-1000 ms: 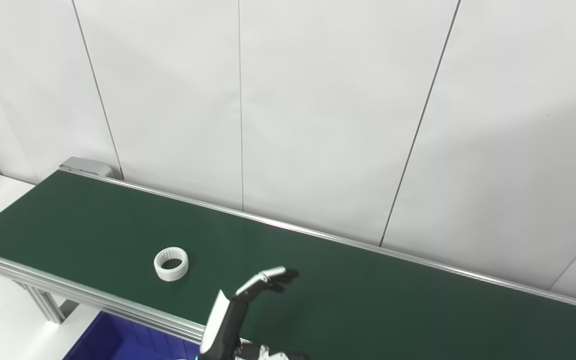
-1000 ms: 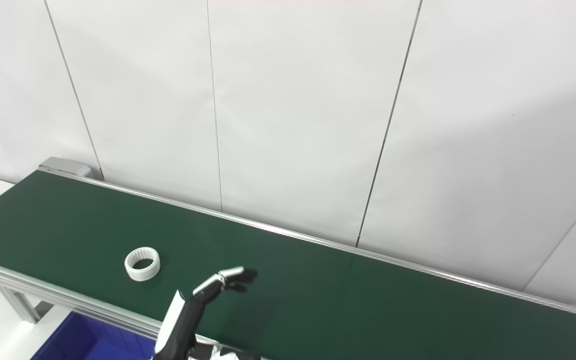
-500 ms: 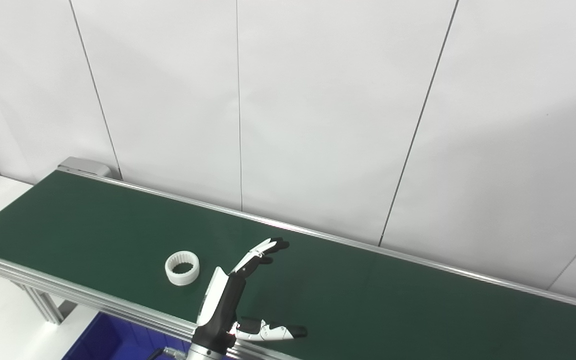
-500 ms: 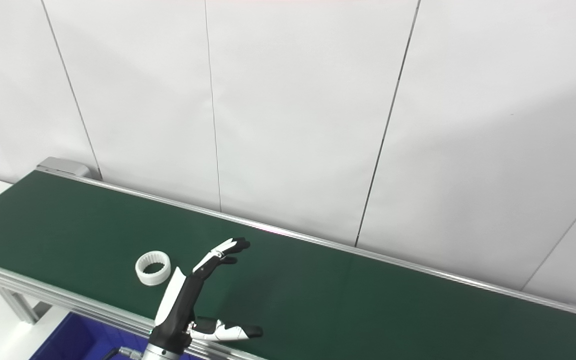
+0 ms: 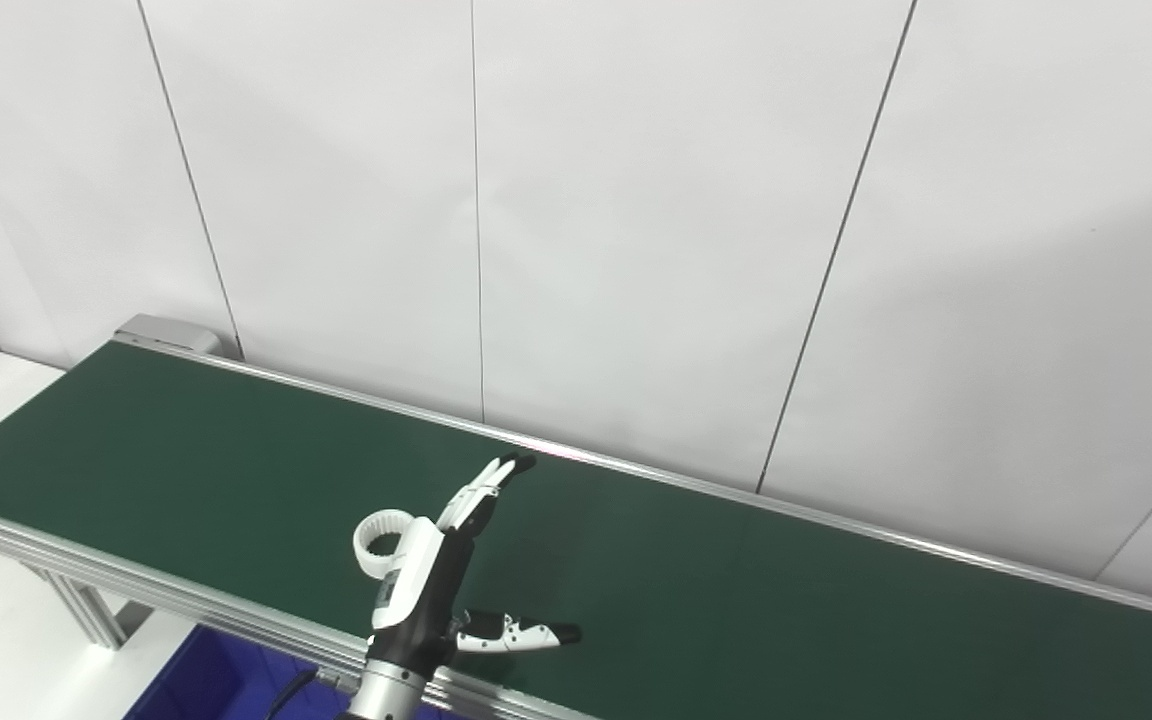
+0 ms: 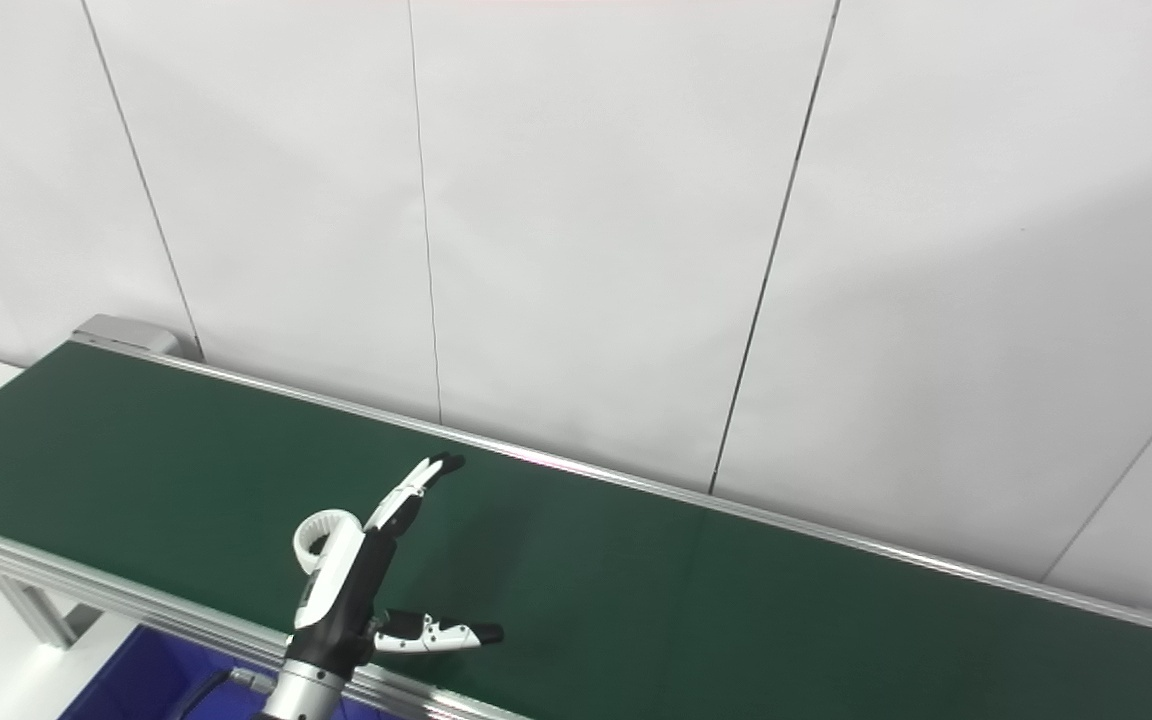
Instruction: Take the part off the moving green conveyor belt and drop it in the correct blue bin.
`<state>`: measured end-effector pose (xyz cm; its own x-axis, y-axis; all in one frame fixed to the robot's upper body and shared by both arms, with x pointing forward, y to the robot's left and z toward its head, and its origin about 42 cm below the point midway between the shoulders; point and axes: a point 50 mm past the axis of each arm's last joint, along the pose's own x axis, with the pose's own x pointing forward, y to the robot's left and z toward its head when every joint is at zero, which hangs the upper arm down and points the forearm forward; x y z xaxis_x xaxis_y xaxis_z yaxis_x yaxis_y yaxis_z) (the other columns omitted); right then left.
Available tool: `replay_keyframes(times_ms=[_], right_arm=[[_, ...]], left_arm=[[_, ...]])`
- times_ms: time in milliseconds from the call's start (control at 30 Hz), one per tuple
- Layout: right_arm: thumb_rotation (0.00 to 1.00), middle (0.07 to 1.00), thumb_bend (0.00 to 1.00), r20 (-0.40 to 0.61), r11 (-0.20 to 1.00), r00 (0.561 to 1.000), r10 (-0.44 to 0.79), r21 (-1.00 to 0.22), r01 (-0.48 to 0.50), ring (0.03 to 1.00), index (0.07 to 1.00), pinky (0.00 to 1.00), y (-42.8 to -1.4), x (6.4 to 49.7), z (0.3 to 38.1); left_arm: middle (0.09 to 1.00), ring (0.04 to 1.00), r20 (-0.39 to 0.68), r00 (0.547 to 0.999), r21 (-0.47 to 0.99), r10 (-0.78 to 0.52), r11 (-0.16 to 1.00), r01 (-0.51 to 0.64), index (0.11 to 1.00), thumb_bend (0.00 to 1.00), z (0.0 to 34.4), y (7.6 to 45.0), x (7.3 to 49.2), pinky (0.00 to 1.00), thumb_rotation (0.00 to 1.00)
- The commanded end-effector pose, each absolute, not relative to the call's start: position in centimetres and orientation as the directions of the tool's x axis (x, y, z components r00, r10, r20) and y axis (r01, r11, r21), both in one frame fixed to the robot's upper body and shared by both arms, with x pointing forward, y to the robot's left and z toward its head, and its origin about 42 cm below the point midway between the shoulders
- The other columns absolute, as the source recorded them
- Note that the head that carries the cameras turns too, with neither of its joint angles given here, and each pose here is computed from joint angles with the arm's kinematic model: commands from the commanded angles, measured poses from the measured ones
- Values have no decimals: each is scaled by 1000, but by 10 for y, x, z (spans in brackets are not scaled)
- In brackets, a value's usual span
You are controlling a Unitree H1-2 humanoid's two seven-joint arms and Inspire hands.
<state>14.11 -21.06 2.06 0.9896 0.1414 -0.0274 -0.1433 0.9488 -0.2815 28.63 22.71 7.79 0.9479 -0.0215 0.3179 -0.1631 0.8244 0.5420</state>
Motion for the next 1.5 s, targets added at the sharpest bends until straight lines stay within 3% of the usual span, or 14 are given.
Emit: replay_keyframes(times_ms=[0, 333, 633, 867, 1167, 1333, 1400, 1467], right_arm=[[322, 858, 526, 61, 955, 986, 155, -264, -133, 798, 886, 677, -208, 146, 33], [341, 854, 528, 67, 953, 986, 153, -273, -130, 801, 881, 667, -204, 147, 34], [344, 855, 536, 68, 955, 985, 156, -266, -133, 799, 883, 673, -204, 147, 35], [349, 851, 532, 67, 955, 986, 154, -267, -131, 793, 880, 657, -204, 146, 35], [345, 849, 535, 67, 954, 987, 143, -273, -120, 806, 878, 673, -203, 145, 34], [376, 849, 550, 65, 954, 987, 145, -275, -122, 801, 878, 657, -204, 144, 34], [356, 856, 538, 65, 956, 987, 145, -268, -122, 808, 884, 665, -205, 143, 34], [337, 851, 533, 67, 956, 988, 142, -267, -119, 804, 881, 667, -204, 143, 35]], left_arm=[[962, 934, 371, 929, 553, 2, 803, -222, 927, 813, 92, 231, 304, 899, 197], [977, 901, 295, 953, 679, 70, 687, -261, 949, 776, 83, 247, 328, 805, 87], [983, 933, 257, 954, 724, 157, 623, -297, 958, 777, 72, 256, 343, 861, 64], [1000, 989, 203, 961, 768, 189, 578, -276, 962, 779, 67, 258, 347, 958, 76], [1000, 1000, 117, 968, 814, 221, 537, -221, 961, 775, 63, 264, 351, 1000, 41], [984, 957, 59, 967, 813, 248, 550, -191, 931, 759, 60, 263, 351, 895, 1], [951, 899, 28, 966, 805, 257, 568, -175, 910, 739, 61, 262, 350, 813, 0], [854, 776, -6, 965, 794, 264, 587, -156, 818, 692, 63, 260, 349, 678, 0]])
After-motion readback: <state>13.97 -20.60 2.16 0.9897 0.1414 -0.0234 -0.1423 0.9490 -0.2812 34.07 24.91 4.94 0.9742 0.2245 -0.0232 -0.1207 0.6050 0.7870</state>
